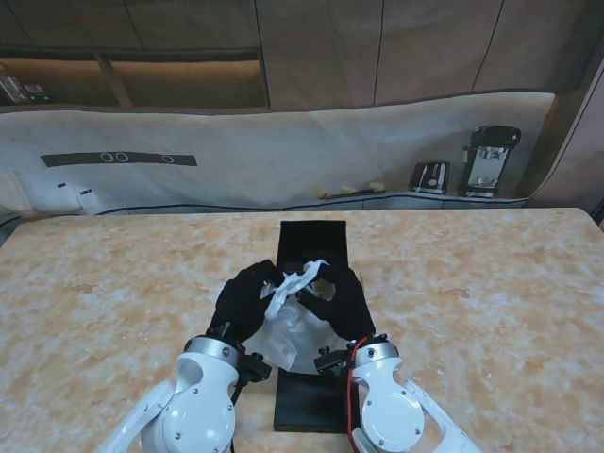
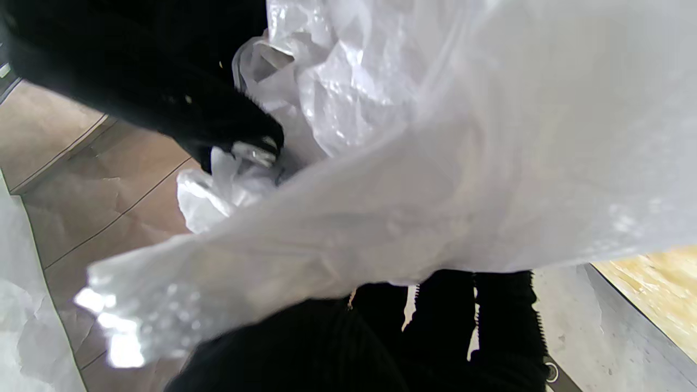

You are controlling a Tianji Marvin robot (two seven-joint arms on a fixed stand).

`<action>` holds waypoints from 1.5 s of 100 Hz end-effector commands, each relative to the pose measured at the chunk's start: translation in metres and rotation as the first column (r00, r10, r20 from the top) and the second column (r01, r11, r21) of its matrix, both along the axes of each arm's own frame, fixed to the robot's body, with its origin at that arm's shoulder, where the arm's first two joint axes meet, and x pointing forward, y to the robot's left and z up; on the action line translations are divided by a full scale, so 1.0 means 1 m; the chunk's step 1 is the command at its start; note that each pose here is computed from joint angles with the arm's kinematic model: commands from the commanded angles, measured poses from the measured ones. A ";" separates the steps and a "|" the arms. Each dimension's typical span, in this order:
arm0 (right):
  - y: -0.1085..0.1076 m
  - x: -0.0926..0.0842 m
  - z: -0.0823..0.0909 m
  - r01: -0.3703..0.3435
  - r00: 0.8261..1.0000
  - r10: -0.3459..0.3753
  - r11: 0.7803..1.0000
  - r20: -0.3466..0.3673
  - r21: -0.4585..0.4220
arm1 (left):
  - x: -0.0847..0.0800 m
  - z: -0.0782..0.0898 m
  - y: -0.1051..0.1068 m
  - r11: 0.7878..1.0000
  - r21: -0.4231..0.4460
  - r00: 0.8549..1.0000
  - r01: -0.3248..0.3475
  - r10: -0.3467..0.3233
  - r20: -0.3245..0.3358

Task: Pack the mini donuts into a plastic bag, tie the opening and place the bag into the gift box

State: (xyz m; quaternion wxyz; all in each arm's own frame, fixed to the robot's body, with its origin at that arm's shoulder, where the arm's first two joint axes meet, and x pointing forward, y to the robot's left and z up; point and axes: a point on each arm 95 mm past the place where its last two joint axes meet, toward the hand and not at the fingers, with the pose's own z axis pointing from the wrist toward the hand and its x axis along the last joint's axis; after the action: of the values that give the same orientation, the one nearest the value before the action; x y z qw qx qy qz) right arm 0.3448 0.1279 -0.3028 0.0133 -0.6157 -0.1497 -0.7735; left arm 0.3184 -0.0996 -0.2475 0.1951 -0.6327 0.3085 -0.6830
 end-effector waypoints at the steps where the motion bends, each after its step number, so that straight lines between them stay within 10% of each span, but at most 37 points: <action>1: 0.000 -0.008 -0.005 -0.023 1.000 0.023 1.000 -0.015 -0.003 | -0.001 0.008 0.002 1.000 -0.008 1.000 0.000 0.000 0.022; 78: -0.028 -0.022 0.006 0.033 0.990 -0.007 0.982 -0.141 0.188 | 0.003 0.000 0.025 0.992 0.127 0.996 0.000 -0.011 0.087; 150: -0.045 -0.020 0.016 0.164 0.943 -0.026 0.904 -0.331 0.395 | 0.001 -0.002 0.042 0.984 0.179 0.995 -0.009 -0.009 0.099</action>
State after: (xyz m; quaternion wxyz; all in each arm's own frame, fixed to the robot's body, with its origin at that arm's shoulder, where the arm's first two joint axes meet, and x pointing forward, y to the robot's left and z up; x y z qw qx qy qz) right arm 0.3264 0.0837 -0.2878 0.1290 -0.7202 0.0457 -0.6801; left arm 0.3208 -0.0590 -0.2493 0.2678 -0.5759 0.3549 -0.6861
